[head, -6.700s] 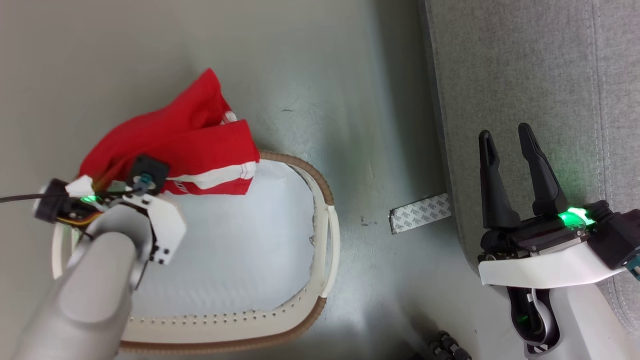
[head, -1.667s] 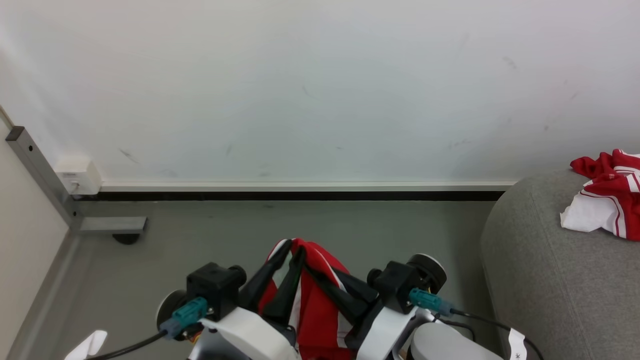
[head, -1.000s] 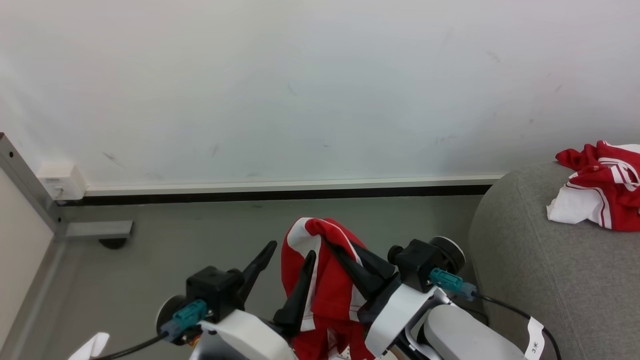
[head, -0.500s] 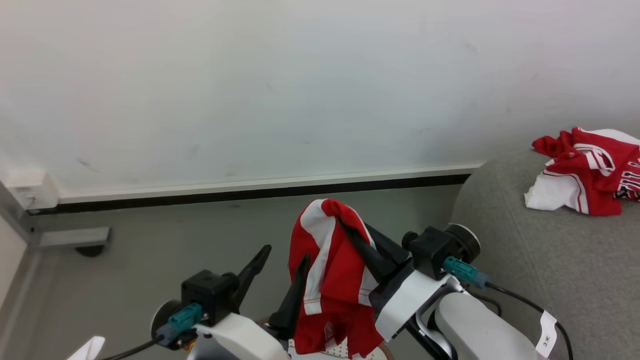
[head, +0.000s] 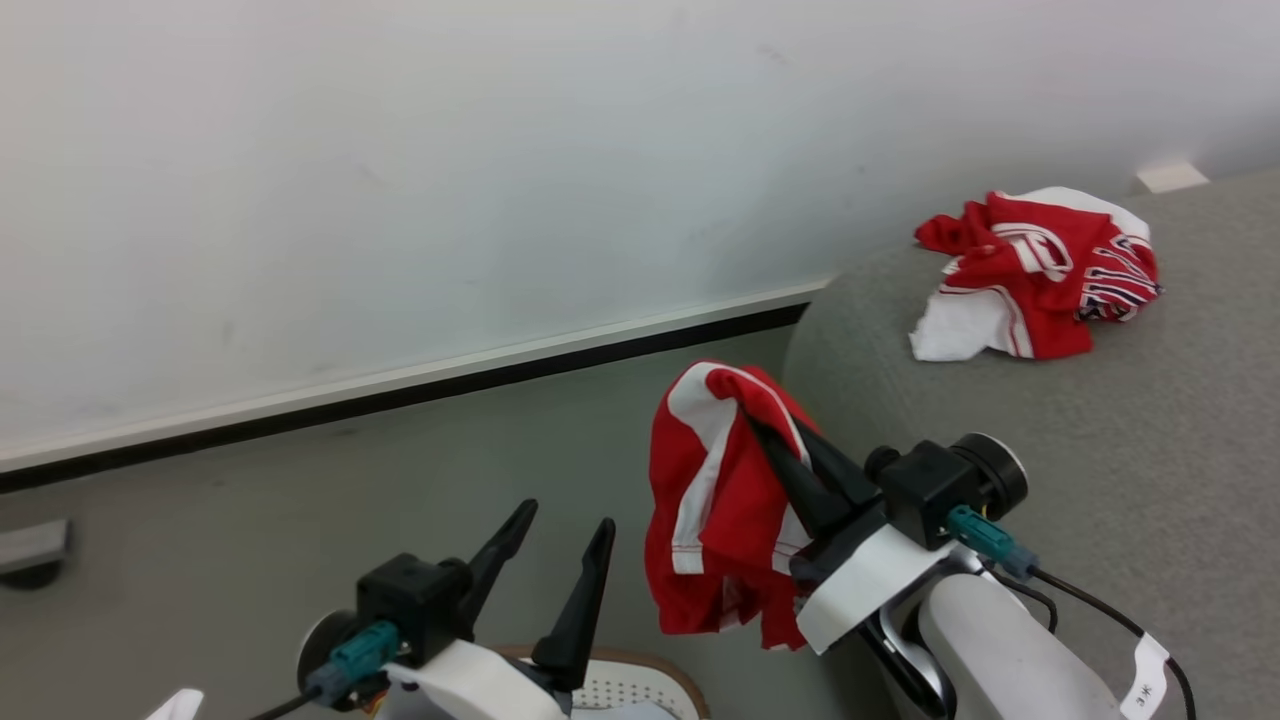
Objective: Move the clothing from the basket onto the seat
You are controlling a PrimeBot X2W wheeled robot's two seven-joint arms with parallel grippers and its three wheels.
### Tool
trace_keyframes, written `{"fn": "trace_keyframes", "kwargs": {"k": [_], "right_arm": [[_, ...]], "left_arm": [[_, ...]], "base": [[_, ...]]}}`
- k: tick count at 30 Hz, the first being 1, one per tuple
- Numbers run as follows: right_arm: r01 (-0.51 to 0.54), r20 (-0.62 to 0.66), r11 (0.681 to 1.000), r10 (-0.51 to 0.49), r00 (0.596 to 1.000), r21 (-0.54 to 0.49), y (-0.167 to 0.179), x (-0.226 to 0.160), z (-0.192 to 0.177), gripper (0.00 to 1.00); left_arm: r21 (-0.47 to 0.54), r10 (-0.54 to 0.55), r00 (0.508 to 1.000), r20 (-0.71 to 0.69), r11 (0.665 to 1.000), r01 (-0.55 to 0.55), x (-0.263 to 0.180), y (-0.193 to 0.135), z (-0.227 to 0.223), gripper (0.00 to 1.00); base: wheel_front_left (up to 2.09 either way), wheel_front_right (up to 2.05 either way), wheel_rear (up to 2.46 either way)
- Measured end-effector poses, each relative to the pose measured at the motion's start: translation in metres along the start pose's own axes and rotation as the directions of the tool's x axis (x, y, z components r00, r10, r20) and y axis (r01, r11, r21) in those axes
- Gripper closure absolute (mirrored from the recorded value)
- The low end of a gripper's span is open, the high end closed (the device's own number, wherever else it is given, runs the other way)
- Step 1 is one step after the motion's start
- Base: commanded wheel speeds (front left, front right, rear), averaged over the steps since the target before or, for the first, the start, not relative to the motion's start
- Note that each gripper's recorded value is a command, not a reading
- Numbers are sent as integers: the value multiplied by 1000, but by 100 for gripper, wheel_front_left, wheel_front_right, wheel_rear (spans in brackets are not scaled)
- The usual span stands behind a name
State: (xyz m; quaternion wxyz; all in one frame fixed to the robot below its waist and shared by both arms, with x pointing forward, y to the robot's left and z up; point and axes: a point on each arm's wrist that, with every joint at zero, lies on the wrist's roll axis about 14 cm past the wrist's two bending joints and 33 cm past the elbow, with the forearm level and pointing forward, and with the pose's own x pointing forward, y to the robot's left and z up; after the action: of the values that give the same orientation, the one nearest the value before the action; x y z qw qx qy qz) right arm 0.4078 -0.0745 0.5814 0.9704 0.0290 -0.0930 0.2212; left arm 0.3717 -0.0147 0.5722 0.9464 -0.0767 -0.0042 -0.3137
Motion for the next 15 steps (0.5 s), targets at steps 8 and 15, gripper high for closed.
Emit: {"fn": "trace_keyframes", "kwargs": {"k": [8,15], "right_arm": [[169,-1,985,-170,986,-37,-54,-42,1,100],[271,-6,961,-272,962,-61,-83,-75,-1,100]], "left_arm": [[-32,-143,989,-21,989,142,16,-42,-11,0],[-55,-228,973,-42,973,226,19,-70,-20,0]], "base": [[0,0,0],[0,0,0]]}}
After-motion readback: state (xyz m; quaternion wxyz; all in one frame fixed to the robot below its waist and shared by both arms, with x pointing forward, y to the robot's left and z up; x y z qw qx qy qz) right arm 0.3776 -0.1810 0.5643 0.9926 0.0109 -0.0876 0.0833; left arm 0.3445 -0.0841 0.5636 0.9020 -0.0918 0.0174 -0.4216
